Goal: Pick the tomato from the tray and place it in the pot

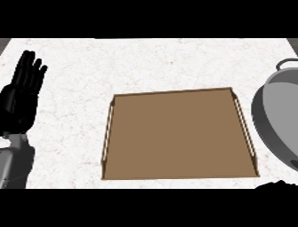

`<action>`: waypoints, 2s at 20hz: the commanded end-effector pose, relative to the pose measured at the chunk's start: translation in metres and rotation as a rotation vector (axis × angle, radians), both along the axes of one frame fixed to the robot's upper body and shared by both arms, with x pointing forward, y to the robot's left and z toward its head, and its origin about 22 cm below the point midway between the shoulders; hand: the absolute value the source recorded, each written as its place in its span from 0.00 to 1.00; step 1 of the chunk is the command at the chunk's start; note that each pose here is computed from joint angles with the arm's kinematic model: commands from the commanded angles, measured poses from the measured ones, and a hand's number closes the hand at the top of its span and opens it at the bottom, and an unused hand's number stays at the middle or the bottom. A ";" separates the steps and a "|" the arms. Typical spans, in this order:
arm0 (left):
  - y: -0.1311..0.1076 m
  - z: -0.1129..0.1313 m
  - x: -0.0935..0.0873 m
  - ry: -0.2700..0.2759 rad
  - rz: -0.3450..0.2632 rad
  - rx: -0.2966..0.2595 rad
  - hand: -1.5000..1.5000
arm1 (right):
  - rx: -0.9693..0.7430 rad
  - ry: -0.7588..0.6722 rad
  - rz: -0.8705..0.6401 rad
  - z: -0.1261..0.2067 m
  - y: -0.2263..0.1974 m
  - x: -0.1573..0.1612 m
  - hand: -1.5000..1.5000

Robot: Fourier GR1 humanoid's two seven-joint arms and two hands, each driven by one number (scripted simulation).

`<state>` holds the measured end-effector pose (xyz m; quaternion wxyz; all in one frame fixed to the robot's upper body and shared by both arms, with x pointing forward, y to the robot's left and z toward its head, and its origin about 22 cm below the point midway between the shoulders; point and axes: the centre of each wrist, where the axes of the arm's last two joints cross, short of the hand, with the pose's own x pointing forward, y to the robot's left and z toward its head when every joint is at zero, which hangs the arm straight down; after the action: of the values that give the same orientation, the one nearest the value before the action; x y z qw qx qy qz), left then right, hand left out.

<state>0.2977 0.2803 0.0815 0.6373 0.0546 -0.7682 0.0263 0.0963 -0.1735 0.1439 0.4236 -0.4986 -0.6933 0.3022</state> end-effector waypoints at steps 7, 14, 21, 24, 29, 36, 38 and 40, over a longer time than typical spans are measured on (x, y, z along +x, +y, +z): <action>-0.016 -0.006 0.003 -0.001 -0.011 -0.005 0.50 | 0.021 0.001 -0.170 0.021 -0.070 0.014 1.00; -0.012 -0.008 -0.003 -0.012 -0.017 0.003 0.50 | 0.046 -0.001 -0.206 0.009 -0.124 0.053 1.00; -0.010 -0.014 0.003 0.006 -0.029 -0.019 0.50 | 0.112 0.014 -0.186 0.008 -0.241 0.093 1.00; -0.026 -0.005 -0.001 0.015 -0.028 -0.004 0.50 | 0.072 0.039 -0.183 -0.007 -0.273 0.112 1.00; -0.016 0.008 0.000 0.003 -0.015 -0.004 0.50 | 0.044 0.109 -0.192 -0.053 -0.303 0.131 1.00; -0.030 -0.011 0.006 -0.015 -0.024 -0.005 0.50 | 0.264 0.369 -0.168 -0.065 -0.331 0.157 0.00; -0.020 -0.012 0.018 -0.013 -0.046 -0.009 0.50 | 0.259 0.412 -0.097 -0.089 -0.324 0.163 0.00; -0.033 -0.005 0.001 -0.016 -0.034 -0.005 0.50 | 0.229 0.450 -0.040 -0.078 -0.311 0.185 0.00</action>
<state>0.3083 0.2552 0.0746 0.6343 0.0382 -0.7719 0.0183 0.2634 -0.4936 0.0736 0.6092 -0.4280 -0.6022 0.2881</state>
